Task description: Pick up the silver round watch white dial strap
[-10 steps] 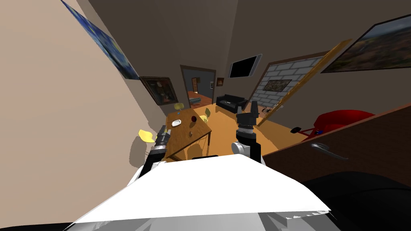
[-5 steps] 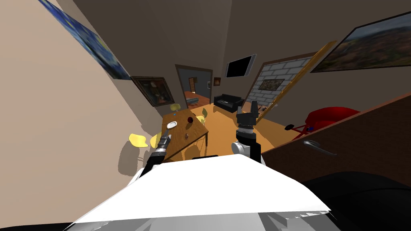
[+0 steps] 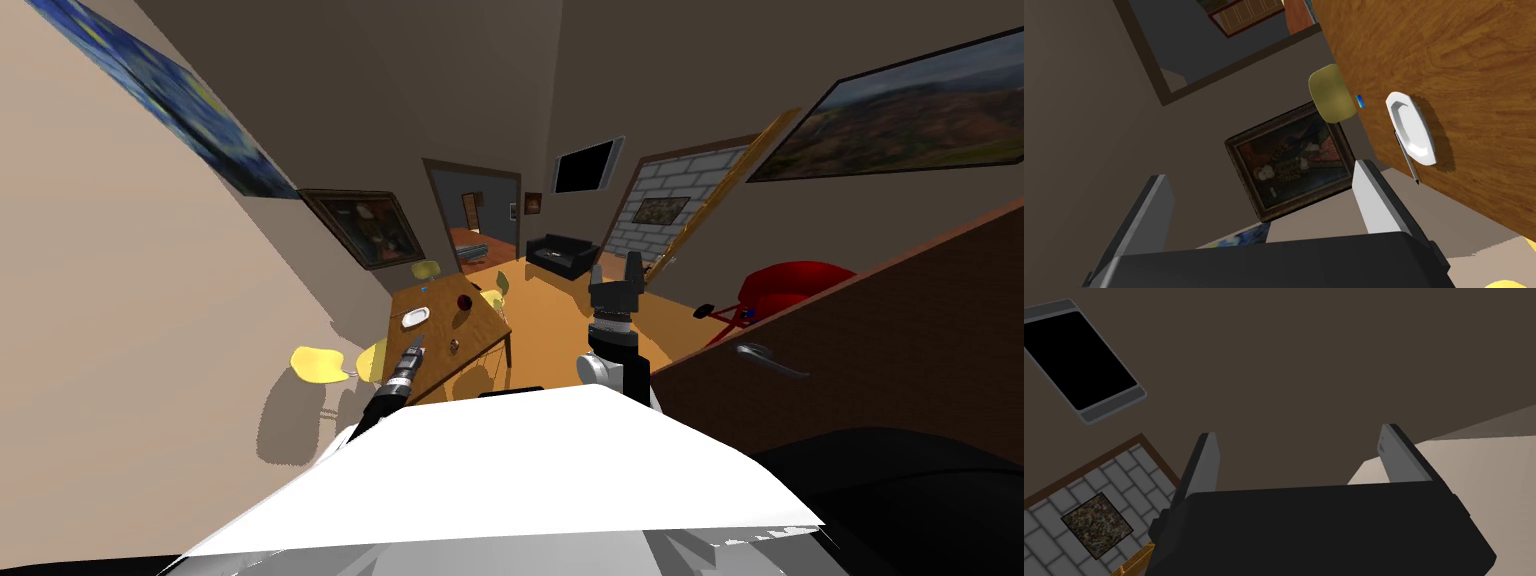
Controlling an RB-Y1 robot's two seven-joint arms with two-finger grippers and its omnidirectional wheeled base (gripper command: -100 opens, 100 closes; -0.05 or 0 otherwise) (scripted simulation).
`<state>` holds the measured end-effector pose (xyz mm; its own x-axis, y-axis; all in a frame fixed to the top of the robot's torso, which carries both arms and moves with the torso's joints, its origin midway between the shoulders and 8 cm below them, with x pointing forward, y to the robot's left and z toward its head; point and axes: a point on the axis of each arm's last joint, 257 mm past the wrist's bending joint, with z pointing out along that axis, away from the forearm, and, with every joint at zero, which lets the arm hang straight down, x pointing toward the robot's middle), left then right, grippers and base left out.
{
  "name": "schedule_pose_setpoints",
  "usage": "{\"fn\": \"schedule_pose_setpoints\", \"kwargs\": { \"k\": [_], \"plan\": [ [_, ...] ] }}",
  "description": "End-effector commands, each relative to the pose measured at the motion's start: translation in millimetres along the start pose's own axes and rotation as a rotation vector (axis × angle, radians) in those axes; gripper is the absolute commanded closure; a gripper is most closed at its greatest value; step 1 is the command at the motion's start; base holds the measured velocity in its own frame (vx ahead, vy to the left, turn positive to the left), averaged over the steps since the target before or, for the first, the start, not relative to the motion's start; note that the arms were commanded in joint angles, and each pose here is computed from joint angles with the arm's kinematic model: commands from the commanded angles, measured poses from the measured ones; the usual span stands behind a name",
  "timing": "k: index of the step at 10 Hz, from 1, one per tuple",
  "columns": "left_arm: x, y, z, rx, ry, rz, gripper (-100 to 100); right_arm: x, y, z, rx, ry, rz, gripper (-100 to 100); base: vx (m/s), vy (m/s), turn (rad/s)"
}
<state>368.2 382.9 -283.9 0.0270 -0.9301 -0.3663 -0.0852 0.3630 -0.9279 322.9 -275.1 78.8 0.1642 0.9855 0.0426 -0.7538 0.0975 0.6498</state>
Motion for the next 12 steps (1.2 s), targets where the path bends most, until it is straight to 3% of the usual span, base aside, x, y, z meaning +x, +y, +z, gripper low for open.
{"fn": "schedule_pose_setpoints", "kwargs": {
  "k": [1,2,3,4,5,8,10,11,12],
  "plan": [
    [0.1,18.3,-1.3,-0.041,0.007,0.017,-100,0.0,0.0,0.0,0.000,0.000,0.000,0,0.025,-0.050,-0.046],
    [-1.1,38.0,-3.3,-0.092,0.022,0.049,-100,0.0,0.0,0.0,0.000,0.000,0.000,0,0.033,-0.061,-0.103],
    [-1.4,42.4,-4.5,-0.101,0.021,0.049,-100,0.0,0.0,0.0,0.000,0.000,0.000,0,0.036,-0.055,-0.051],
    [-3.5,65.7,-8.6,-0.160,0.036,0.082,-100,0.0,0.0,0.0,0.000,0.000,0.000,0,0.043,-0.061,-0.103],
    [-3.5,65.7,-8.6,-0.160,0.036,0.082,-100,0.0,0.0,0.0,0.000,0.000,0.000,0,0.032,-0.042,-0.045],
    [-13.0,123.4,-21.7,-0.315,0.078,0.179,-100,0.0,0.0,0.0,0.000,0.000,0.000,0,0.055,-0.084,-0.140],
    [-18.6,147.7,-30.5,-0.379,0.091,0.212,-100,0.0,0.0,0.0,0.000,0.000,0.000,0,0.050,-0.056,-0.064],
    [-19.0,149.6,-31.6,-0.384,0.091,0.212,-100,0.0,0.0,0.0,0.000,0.000,0.000,0,0.032,-0.031,-0.054],
    [-24.1,166.3,-37.4,-0.432,0.103,0.245,-100,0.0,0.0,0.0,0.000,0.000,0.000,0,0.034,-0.047,-0.115]
  ]
}}
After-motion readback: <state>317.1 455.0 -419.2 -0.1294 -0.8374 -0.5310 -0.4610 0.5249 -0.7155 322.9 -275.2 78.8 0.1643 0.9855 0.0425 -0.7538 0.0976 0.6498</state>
